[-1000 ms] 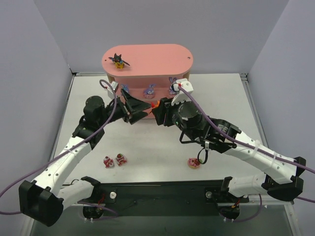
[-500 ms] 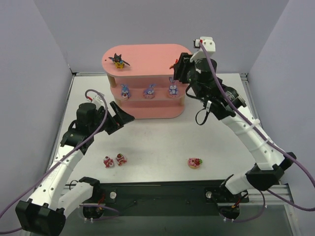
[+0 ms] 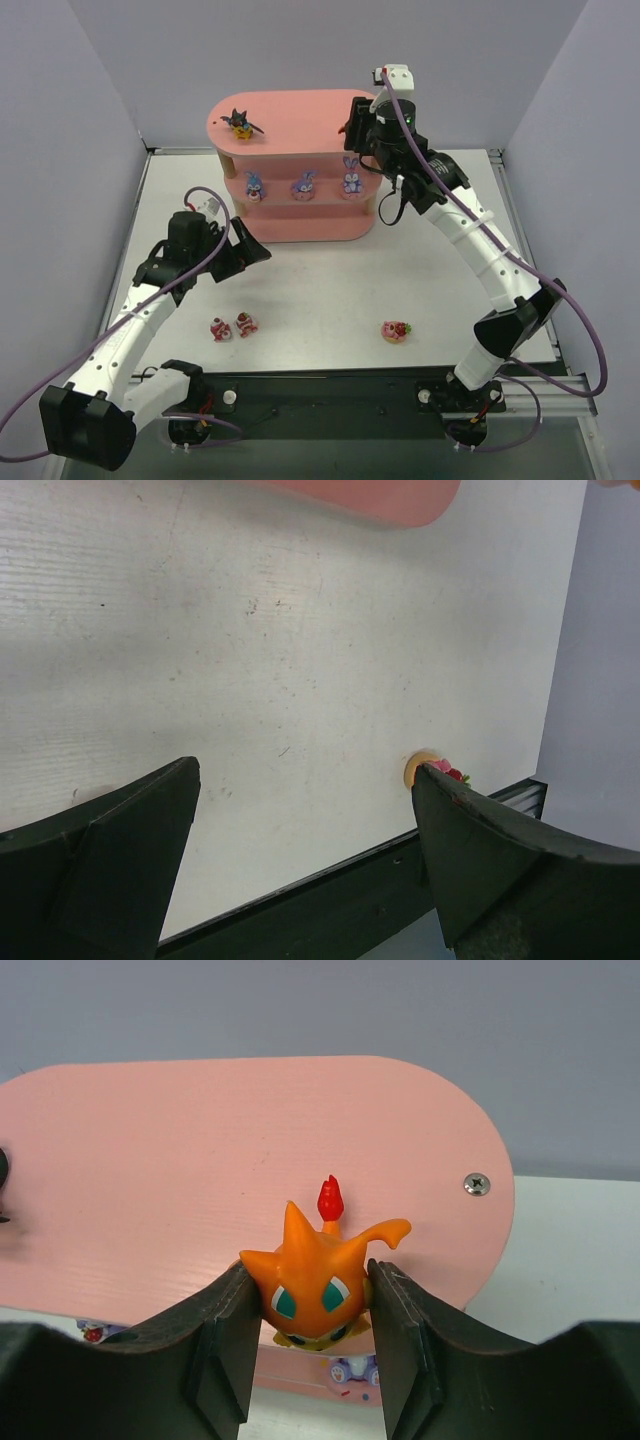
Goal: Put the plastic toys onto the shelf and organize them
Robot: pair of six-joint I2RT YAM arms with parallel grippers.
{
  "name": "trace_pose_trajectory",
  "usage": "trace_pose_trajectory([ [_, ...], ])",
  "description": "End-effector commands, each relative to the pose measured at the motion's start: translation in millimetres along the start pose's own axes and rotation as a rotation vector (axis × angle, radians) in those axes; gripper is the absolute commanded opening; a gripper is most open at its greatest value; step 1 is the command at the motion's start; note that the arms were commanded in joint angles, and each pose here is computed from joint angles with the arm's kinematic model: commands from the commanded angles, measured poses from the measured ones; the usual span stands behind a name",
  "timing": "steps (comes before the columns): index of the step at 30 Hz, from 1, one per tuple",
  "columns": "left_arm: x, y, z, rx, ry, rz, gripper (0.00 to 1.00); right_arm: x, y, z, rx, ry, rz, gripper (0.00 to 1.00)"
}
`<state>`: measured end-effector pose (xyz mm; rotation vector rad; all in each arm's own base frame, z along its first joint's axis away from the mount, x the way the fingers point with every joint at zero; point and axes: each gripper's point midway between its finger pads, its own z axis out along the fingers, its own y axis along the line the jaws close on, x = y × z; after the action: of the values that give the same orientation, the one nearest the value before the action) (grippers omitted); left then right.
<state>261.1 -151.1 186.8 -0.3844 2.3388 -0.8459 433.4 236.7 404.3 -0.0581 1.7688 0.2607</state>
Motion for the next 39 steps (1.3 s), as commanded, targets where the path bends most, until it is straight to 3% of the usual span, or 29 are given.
trace_pose_trajectory([
  [1,-6,4,1,-0.017,-0.008,0.036,0.97,-19,3,3,-0.018,-0.054,-0.003,0.02],
  [8,-1,10,4,-0.025,0.007,0.021,0.97,-4,2,19,-0.004,-0.075,-0.038,0.2],
  [13,-1,9,2,-0.015,0.009,0.008,0.97,4,0,31,0.021,-0.071,-0.066,0.26],
  [19,-3,10,1,-0.021,0.006,0.003,0.97,10,-1,32,0.038,-0.073,-0.096,0.46],
  [25,0,15,3,-0.04,0.017,-0.004,0.97,15,1,31,0.045,-0.086,-0.118,0.58],
  [37,-1,18,2,-0.044,0.019,-0.009,0.97,5,2,27,0.054,-0.117,-0.118,0.7],
  [39,0,18,3,-0.046,0.021,-0.01,0.97,5,3,27,0.053,-0.117,-0.115,0.65],
])
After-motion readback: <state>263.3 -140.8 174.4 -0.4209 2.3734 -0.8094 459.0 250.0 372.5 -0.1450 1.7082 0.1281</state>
